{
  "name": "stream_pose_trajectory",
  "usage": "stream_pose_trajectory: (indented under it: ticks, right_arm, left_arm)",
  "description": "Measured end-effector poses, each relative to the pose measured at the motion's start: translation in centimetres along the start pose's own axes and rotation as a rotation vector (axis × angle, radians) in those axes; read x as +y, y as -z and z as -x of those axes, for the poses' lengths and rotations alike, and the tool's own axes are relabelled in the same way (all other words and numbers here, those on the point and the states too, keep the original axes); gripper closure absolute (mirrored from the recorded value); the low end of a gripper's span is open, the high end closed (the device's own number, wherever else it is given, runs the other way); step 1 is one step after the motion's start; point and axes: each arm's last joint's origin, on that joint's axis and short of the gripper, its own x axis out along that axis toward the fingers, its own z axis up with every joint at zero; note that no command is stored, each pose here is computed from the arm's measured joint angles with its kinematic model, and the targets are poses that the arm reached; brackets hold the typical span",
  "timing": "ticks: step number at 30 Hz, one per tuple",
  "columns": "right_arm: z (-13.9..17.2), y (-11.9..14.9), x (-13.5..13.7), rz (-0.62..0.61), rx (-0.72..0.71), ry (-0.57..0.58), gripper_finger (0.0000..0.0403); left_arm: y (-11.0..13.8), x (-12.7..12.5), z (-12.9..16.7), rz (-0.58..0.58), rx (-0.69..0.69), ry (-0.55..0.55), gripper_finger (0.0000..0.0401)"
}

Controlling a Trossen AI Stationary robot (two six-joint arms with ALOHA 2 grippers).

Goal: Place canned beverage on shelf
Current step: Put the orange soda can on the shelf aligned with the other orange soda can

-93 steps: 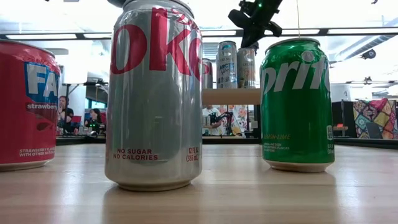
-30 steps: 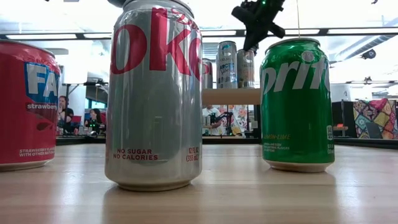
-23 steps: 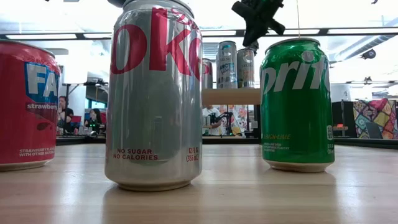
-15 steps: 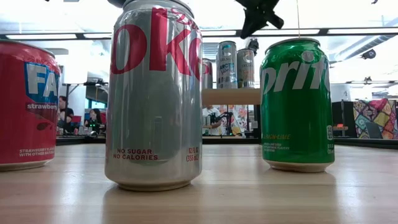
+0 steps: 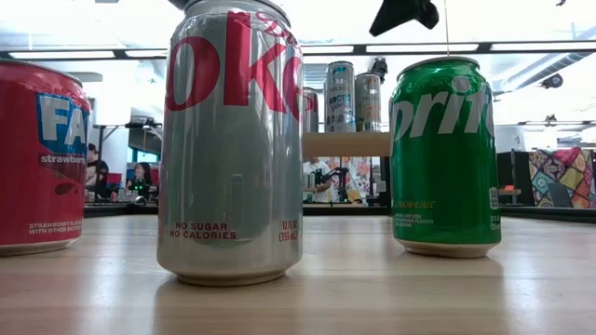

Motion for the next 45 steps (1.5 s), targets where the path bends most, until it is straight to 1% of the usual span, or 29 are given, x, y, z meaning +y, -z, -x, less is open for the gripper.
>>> stream_pose_trajectory:
  ticks: [3,6,9,12,16,20,23,25,27,29,31,32,33,35,36,37,39,41,43,45]
  right_arm:
    - [0.0,1.8,0.7,0.021,-0.034,-0.047,0.0394]
    - [-0.2,3.9,1.2,0.048,-0.039,-0.079,0.0394]
    - [-0.7,5.7,1.6,0.067,-0.046,-0.108,0.0394]
    - [-1.0,7.0,1.8,0.098,-0.076,-0.132,0.0394]
    - [-1.3,8.3,1.8,0.123,-0.103,-0.155,0.0394]
    - [-1.6,9.4,2.0,0.177,-0.123,-0.177,0.0393]
    - [-1.7,9.6,2.0,0.186,-0.118,-0.193,0.0393]
    - [-1.8,9.7,2.0,0.188,-0.113,-0.197,0.0393]
    - [-1.8,9.7,2.1,0.188,-0.113,-0.198,0.0393]
    - [-1.8,9.7,2.1,0.191,-0.115,-0.199,0.0393]
    - [-1.8,9.7,2.1,0.197,-0.115,-0.200,0.0393]
    - [-1.8,9.7,2.1,0.198,-0.116,-0.200,0.0393]
    - [-1.8,9.7,2.1,0.199,-0.118,-0.201,0.0393]
    - [-1.8,9.7,2.1,0.201,-0.119,-0.201,0.0393]
    - [-1.8,9.7,2.1,0.202,-0.119,-0.201,0.0393]
    - [-1.8,9.7,2.1,0.202,-0.119,-0.202,0.0393]
    - [-1.8,9.7,2.1,0.202,-0.119,-0.202,0.0393]
    - [-1.8,9.7,2.1,0.202,-0.118,-0.203,0.0393]
    - [-1.8,9.7,2.1,0.202,-0.118,-0.203,0.0393]
    - [-1.8,9.7,2.1,0.201,-0.119,-0.203,0.0394]
  left_arm:
    - [0.5,-0.6,-0.9,0.021,0.002,0.033,0.0401]
    - [1.3,-1.5,-1.8,0.066,0.027,0.065,0.0401]
    - [1.9,-2.1,-2.3,0.127,0.060,0.033,0.0401]
    - [2.2,-2.6,-2.8,0.186,0.080,0.001,0.0401]
    - [2.9,-3.1,-3.6,0.300,0.131,0.002,0.0401]
    - [3.4,-3.5,-4.5,0.392,0.172,0.000,0.0401]
    - [3.9,-3.8,-5.3,0.474,0.267,-0.024,0.0401]
    - [3.9,-4.1,-5.5,0.516,0.375,-0.048,0.0401]
    - [4.0,-4.7,-5.7,0.544,0.519,-0.082,0.0401]
    - [4.0,-5.4,-5.8,0.533,0.678,-0.113,0.0401]
    - [3.6,-6.1,-5.7,0.490,0.849,-0.133,0.0401]
    - [3.2,-6.5,-5.5,0.458,0.946,-0.125,0.0401]
    - [2.9,-7.0,-5.2,0.413,1.052,-0.114,0.0401]
    - [2.5,-7.7,-4.5,0.302,1.255,-0.131,0.0401]
    - [2.2,-8.1,-4.4,0.243,1.318,-0.139,0.0401]
    - [1.8,-8.4,-4.4,0.189,1.356,-0.137,0.0401]
    - [0.9,-8.9,-4.5,0.102,1.401,-0.101,0.0401]
    - [0.3,-9.6,-4.7,0.046,1.423,-0.058,0.0401]
    - [-0.1,-10.3,-4.9,0.029,1.420,-0.029,0.0401]
    - [-0.4,-10.7,-5.0,0.040,1.416,-0.034,0.0401]
